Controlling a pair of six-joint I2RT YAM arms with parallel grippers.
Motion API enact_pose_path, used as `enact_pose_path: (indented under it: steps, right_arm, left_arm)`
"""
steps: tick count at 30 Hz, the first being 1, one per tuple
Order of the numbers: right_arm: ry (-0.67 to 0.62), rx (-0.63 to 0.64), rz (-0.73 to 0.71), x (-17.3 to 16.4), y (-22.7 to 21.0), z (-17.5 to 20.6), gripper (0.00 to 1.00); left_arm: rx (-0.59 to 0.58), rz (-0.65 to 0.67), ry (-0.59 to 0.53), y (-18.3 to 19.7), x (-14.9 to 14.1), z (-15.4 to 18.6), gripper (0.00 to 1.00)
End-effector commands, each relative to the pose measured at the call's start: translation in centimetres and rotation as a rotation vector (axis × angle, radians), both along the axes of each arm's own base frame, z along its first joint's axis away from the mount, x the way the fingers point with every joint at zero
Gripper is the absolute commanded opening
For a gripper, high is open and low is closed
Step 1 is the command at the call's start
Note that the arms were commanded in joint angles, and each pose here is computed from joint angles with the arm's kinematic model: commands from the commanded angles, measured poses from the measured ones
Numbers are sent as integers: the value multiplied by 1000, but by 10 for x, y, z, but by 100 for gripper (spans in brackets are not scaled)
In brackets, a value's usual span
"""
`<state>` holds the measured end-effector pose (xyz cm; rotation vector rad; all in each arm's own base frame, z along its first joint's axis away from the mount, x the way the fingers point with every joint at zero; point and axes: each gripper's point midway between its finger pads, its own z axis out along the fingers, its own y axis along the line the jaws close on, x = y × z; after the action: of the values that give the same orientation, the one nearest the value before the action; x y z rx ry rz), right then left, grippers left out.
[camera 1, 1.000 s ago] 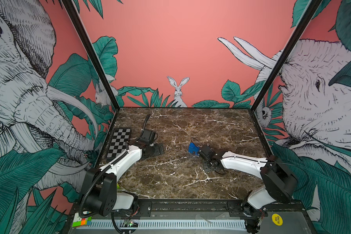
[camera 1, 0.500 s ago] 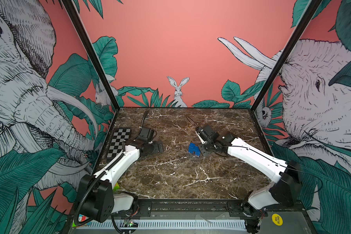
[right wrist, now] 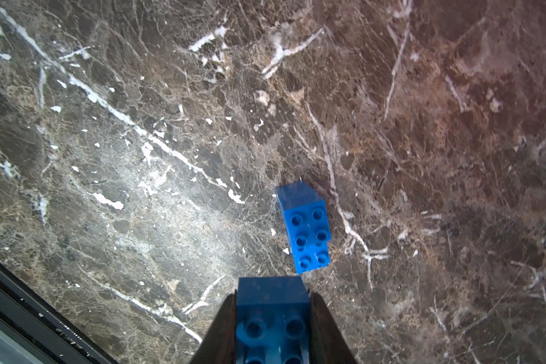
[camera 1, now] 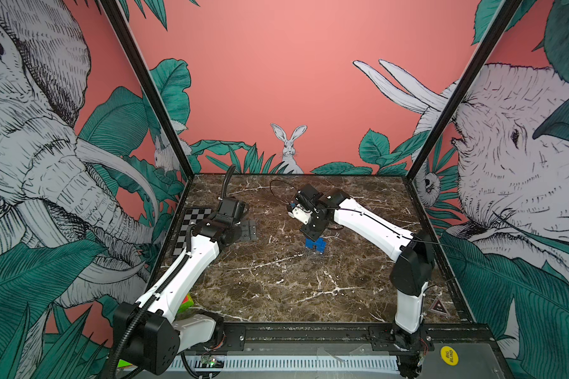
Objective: Assemble the letter h with lego
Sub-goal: Assemble the lego brick with the lego brick.
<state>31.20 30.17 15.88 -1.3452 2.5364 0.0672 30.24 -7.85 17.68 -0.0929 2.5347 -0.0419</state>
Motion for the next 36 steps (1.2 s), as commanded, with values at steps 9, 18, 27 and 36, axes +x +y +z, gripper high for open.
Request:
enact_pose_path:
  steps: [9, 18, 27, 36]
  right_arm:
    - [22, -146, 110, 14, -8, -17, 0]
    - [-14, -102, 128, 24, -6, -28, 0]
    - [-45, -66, 130, 33, -4, -27, 0]
    - [-21, -82, 140, 30, -7, -35, 0]
  left_arm:
    - [75, 17, -29, 16, -6, 11, 99]
    - [70, 17, -35, 16, -7, 12, 99]
    - [69, 19, -33, 16, -7, 10, 99]
    - [70, 18, -28, 15, -6, 8, 99]
